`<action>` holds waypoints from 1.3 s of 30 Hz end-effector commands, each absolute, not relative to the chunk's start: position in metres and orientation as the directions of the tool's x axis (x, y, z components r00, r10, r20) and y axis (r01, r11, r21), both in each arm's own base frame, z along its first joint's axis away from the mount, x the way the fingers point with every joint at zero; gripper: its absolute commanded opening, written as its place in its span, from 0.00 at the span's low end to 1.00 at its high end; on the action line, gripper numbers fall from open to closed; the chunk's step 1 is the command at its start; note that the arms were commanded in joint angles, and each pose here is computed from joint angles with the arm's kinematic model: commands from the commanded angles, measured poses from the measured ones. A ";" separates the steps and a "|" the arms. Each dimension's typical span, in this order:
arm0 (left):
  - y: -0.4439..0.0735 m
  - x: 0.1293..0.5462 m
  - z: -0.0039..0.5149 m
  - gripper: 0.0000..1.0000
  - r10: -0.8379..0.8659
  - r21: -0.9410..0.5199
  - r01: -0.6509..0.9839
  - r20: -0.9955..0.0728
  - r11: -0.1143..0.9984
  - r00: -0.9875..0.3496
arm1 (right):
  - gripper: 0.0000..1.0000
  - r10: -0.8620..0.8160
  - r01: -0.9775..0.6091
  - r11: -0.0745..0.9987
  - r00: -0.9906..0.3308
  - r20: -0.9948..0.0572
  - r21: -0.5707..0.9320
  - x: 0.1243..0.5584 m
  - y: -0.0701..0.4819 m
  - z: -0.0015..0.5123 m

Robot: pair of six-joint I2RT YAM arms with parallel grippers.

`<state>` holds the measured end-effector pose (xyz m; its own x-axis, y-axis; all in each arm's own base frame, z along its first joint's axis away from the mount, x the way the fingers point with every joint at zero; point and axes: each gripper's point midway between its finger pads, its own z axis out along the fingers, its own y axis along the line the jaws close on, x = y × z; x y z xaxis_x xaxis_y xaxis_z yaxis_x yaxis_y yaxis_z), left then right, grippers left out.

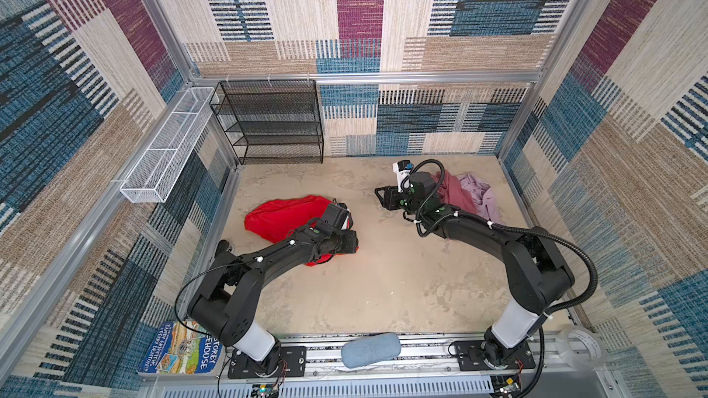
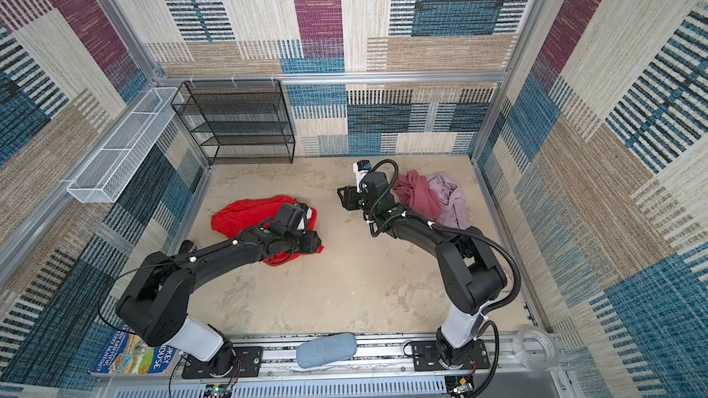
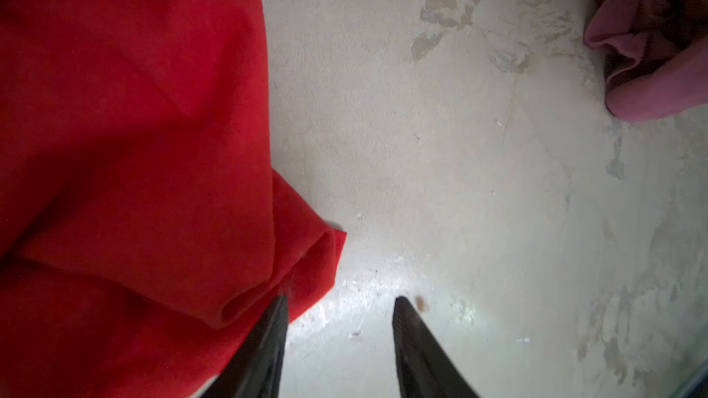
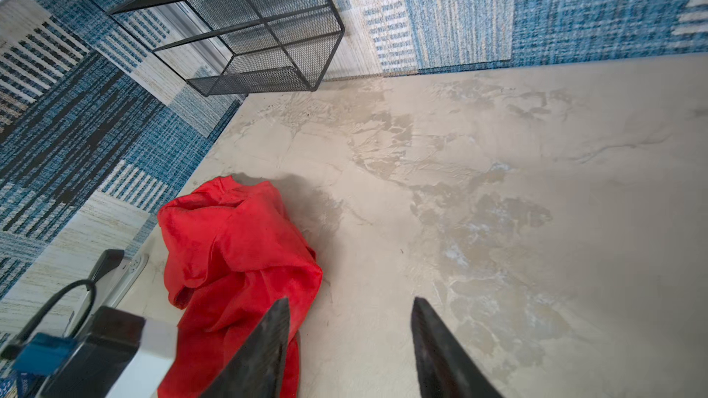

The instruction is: Pick out a specific cloth from the pile

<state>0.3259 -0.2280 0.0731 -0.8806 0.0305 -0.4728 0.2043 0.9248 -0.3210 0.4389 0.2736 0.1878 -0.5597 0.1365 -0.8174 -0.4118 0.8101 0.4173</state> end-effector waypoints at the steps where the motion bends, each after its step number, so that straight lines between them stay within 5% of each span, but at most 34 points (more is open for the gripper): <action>1: -0.234 0.334 0.067 0.48 0.045 -0.314 0.214 -0.469 0.925 -0.882 | 0.55 0.154 -0.373 0.832 -0.556 -0.817 0.410 0.439 0.261 0.187; 21: -0.226 0.335 0.026 0.41 0.099 -0.181 0.188 -0.413 0.965 -0.905 | 0.56 0.176 -0.332 0.848 -0.557 -0.812 0.412 0.432 0.243 0.181; 27: -0.223 0.335 0.023 0.25 0.103 -0.156 0.180 -0.407 0.971 -0.908 | 0.56 0.187 -0.315 0.855 -0.553 -0.812 0.412 0.430 0.238 0.181; 32: -0.221 0.337 0.022 0.02 0.111 -0.133 0.179 -0.406 0.975 -0.907 | 0.56 0.193 -0.306 0.862 -0.539 -0.820 0.405 0.429 0.233 0.185; 39: -0.230 0.343 0.048 0.00 0.095 -0.175 0.193 -0.452 0.965 -0.887 | 0.57 0.192 -0.298 0.871 -0.526 -0.828 0.391 0.426 0.228 0.188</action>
<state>0.3412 -0.2267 0.0355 -0.8962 0.0828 -0.4359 0.1717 0.9706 -0.1686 0.4249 0.2313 0.1823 -0.5489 0.1819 -0.8158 -0.3065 0.8642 0.3989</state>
